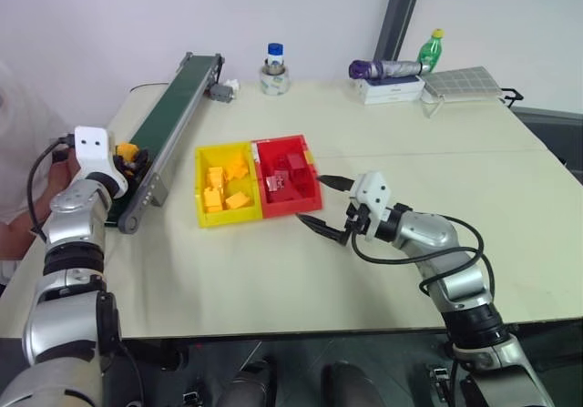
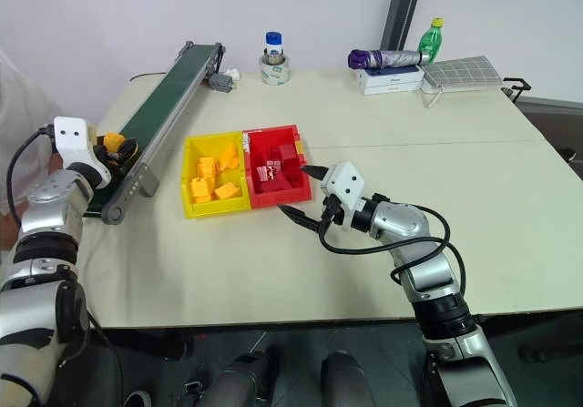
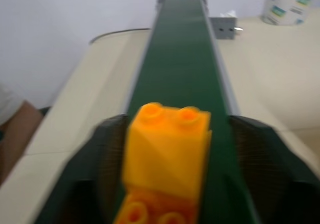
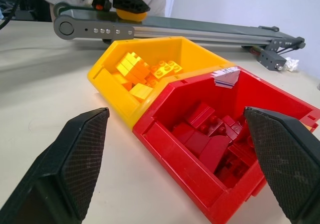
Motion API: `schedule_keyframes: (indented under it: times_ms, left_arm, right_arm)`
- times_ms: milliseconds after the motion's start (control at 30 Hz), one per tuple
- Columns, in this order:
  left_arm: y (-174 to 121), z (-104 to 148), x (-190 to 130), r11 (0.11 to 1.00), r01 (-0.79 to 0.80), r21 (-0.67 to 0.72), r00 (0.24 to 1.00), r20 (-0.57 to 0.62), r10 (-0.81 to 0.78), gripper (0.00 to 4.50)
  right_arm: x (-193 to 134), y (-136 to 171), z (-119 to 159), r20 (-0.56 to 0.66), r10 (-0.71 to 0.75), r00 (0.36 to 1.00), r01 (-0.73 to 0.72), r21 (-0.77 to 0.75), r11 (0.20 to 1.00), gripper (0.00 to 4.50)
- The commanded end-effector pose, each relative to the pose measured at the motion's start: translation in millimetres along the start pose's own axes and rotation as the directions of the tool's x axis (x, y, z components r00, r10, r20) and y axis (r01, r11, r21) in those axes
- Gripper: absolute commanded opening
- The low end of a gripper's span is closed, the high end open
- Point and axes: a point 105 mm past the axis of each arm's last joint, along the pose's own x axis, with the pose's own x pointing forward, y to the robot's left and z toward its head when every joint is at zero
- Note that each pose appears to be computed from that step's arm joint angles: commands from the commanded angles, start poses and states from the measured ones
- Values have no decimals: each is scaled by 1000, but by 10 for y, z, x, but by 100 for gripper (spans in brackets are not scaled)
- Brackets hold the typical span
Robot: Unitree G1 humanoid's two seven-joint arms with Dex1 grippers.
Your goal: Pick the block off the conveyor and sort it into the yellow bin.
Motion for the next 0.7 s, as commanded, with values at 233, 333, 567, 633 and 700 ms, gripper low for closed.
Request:
schedule_keyframes:
  times_ms: [233, 333, 567, 633, 700]
  left_arm:
    - [-77, 253, -151, 999, -13, -37, 995, 97, 16, 134]
    - [-349, 421, -209, 994, 86, -72, 985, 154, -74, 134]
    - [-1196, 621, -164, 939, 309, -152, 939, 205, -276, 134]
    - [-1396, 549, -113, 937, 312, -155, 941, 185, -283, 134]
    - [-1527, 464, -101, 939, 309, -153, 944, 173, -282, 134]
  right_arm:
    - [-14, 12, 163, 49, -4, 999, 6, -46, 999, 450]
    - [-18, 10, 160, 48, -4, 999, 6, -47, 999, 450]
    - [15, -5, 167, 50, 1, 999, 2, -49, 999, 450]
    - [21, -1, 176, 53, -1, 999, 4, -51, 999, 450]
    - [19, 6, 186, 56, -5, 998, 8, -53, 999, 450]
